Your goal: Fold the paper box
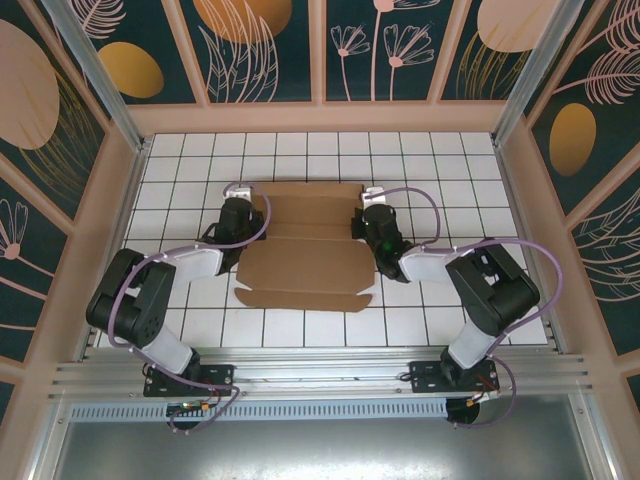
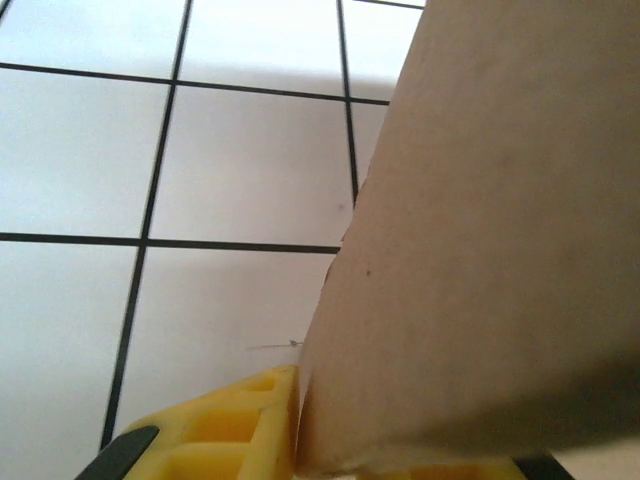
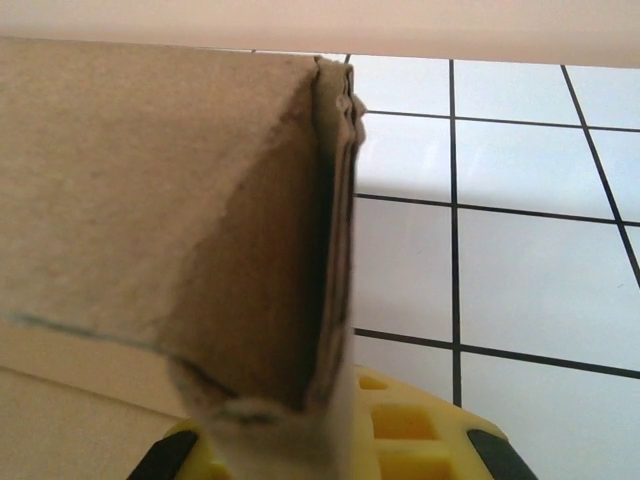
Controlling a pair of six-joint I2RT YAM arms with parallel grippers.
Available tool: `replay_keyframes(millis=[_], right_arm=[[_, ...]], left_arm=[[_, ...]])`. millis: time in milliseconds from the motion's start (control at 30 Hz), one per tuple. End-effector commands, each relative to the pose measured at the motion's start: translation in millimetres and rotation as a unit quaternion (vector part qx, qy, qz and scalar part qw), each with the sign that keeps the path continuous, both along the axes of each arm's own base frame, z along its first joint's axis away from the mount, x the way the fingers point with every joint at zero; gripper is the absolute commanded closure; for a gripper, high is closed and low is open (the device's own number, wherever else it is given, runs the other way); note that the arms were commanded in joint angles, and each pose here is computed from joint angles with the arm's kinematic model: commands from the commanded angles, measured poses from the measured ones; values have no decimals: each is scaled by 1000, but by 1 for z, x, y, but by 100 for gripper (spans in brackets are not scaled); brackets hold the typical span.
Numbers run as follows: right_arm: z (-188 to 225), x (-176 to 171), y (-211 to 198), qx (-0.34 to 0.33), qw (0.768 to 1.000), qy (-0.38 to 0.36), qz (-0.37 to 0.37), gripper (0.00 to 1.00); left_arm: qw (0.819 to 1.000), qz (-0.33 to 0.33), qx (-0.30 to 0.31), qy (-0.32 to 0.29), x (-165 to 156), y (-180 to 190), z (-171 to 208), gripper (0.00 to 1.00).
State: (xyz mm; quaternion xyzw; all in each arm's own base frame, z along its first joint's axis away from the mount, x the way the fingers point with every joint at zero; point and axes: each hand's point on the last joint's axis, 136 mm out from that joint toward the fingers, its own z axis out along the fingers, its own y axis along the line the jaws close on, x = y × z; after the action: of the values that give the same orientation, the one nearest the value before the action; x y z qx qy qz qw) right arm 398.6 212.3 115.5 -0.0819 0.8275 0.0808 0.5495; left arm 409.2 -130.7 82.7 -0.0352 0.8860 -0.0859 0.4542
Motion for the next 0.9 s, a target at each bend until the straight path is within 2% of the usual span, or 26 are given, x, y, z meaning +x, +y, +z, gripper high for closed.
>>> replay_keyframes(millis=[0,200,500,667,867], right_arm=[[25,-2,2,46,999,-21,-21,100],[23,-4,9,45,998,-15,-41,100],[19,8,0,45,994,-8,-99,100],[18,8,7,63,995,-5,-83,100],[15,8,10,69,994,0,-80,100]], left_arm=[[997,67,41,12,4,27,-8,80],[993,97,68,13,6,33,-10,76],[994,93,61,17,5,31,-18,82],[993,97,62,21,6,31,-23,72],[986,142,90,19,11,46,-20,79]])
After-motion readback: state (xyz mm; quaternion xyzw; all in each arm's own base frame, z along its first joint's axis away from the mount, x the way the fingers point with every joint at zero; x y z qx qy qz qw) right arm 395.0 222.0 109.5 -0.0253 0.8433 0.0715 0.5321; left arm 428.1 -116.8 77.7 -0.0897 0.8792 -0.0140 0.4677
